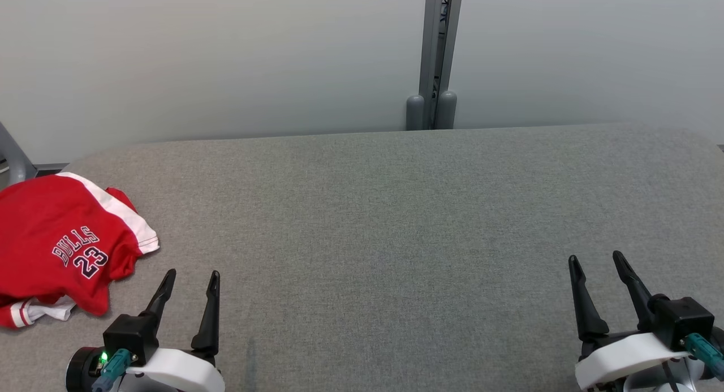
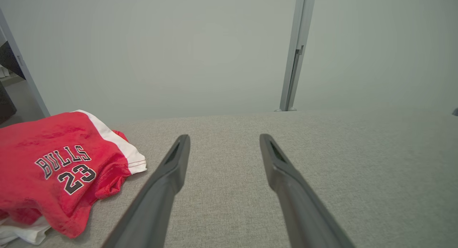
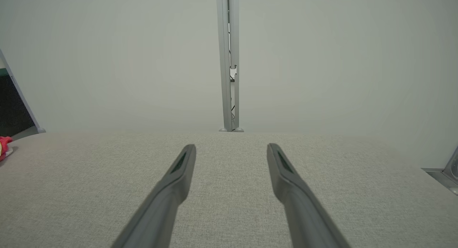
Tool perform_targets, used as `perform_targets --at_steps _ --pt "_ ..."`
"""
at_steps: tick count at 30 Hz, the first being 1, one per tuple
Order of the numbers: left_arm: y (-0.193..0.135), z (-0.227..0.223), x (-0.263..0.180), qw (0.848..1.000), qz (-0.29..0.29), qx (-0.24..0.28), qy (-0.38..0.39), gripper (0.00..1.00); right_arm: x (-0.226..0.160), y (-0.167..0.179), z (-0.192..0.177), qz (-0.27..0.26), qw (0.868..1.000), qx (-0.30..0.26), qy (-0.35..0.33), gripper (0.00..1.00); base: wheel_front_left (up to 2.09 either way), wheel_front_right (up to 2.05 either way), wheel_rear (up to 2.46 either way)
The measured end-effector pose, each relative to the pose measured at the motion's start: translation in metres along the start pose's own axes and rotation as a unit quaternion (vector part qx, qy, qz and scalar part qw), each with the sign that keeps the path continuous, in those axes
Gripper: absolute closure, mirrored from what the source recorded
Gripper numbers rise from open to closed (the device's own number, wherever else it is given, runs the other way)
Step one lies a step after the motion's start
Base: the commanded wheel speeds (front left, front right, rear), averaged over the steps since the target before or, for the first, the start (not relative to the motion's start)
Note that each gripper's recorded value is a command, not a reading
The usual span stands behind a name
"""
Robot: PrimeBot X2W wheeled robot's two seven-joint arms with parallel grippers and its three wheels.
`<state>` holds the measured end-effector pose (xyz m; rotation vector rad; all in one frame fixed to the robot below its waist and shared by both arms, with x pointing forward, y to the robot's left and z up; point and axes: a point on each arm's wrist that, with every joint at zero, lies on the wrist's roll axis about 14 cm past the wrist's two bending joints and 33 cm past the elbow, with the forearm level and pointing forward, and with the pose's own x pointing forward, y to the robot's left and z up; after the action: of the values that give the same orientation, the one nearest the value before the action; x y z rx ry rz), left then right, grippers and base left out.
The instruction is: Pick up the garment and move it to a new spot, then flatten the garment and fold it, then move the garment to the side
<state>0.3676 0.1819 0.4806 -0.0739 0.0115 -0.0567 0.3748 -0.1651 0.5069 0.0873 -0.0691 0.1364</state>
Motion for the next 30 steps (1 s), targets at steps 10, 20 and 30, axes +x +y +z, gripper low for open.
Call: perform_targets --at_steps 10,20,30 --pt "0.000 -0.003 -0.001 1.000 0.003 -0.014 0.003 0.00 -0.001 0.000 -0.001 -0.005 1.000 0.013 0.000 0.00 0.00 0.00 0.00" --pt "0.005 -0.001 -0.002 1.000 0.014 -0.020 0.000 0.00 0.003 0.005 -0.004 0.002 1.000 0.016 0.003 0.00 0.00 0.00 0.00" --pt "0.045 0.010 -0.019 0.996 0.076 -0.042 -0.021 0.00 0.024 0.048 -0.005 0.070 0.997 0.013 0.004 0.00 0.00 0.00 0.00"
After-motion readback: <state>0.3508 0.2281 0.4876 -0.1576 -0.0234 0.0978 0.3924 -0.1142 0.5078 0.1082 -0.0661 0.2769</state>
